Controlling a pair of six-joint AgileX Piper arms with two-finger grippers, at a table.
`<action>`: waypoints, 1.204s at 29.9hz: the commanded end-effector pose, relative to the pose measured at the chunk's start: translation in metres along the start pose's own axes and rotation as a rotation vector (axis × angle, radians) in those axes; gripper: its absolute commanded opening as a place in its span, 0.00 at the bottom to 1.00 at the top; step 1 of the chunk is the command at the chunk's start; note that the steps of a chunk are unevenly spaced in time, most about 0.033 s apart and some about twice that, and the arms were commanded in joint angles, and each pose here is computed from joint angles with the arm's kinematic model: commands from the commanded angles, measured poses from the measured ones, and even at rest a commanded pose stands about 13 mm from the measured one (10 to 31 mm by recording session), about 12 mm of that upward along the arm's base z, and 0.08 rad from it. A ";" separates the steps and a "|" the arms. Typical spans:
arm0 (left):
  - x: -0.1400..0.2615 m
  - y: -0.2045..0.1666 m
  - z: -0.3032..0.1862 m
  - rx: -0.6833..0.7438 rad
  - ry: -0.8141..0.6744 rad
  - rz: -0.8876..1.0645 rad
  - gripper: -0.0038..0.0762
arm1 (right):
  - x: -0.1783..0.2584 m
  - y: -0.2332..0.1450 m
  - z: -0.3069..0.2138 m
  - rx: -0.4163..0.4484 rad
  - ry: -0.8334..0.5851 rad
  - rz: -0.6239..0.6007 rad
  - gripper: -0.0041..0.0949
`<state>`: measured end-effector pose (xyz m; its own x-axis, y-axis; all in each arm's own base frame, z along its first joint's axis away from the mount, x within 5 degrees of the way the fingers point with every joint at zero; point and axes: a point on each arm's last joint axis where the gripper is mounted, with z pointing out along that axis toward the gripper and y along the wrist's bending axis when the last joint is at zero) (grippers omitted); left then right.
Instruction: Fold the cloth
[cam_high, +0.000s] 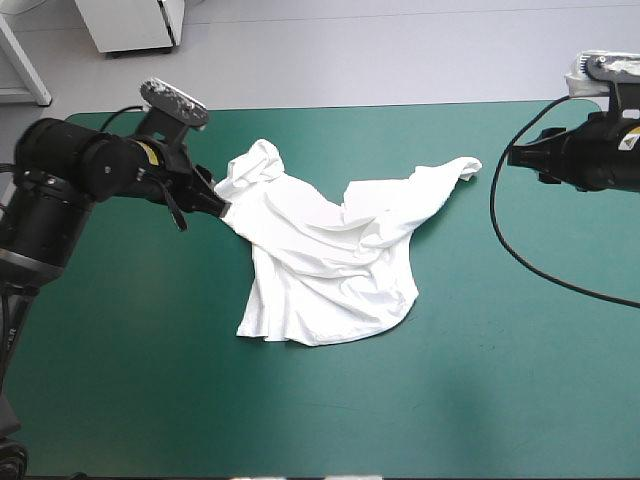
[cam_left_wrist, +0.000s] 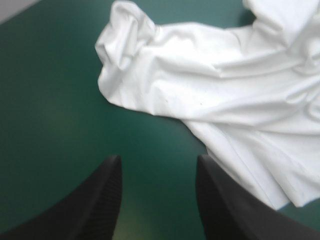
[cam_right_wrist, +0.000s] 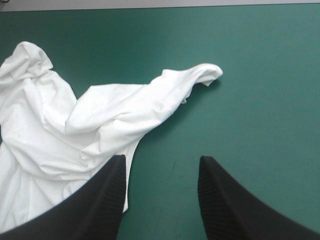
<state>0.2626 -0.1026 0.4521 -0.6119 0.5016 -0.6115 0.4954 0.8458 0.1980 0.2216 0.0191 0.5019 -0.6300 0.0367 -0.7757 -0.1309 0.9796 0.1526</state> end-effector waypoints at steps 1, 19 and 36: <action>0.017 -0.008 0.008 0.028 0.083 -0.058 0.47 | 0.007 0.002 -0.013 -0.002 -0.018 -0.004 0.47; 0.099 -0.048 0.131 0.181 0.387 -0.175 0.47 | 0.007 0.001 -0.010 0.006 -0.011 -0.009 0.46; 0.107 -0.087 0.185 0.185 0.513 -0.151 0.42 | 0.007 -0.001 -0.010 0.028 -0.010 -0.014 0.46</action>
<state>0.2669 -0.1575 0.2145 -0.8769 0.4666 -0.1157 0.4742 0.8791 -0.0487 0.2200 0.0168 0.4917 -0.6546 0.0280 -0.7555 -0.1123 0.9846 0.1339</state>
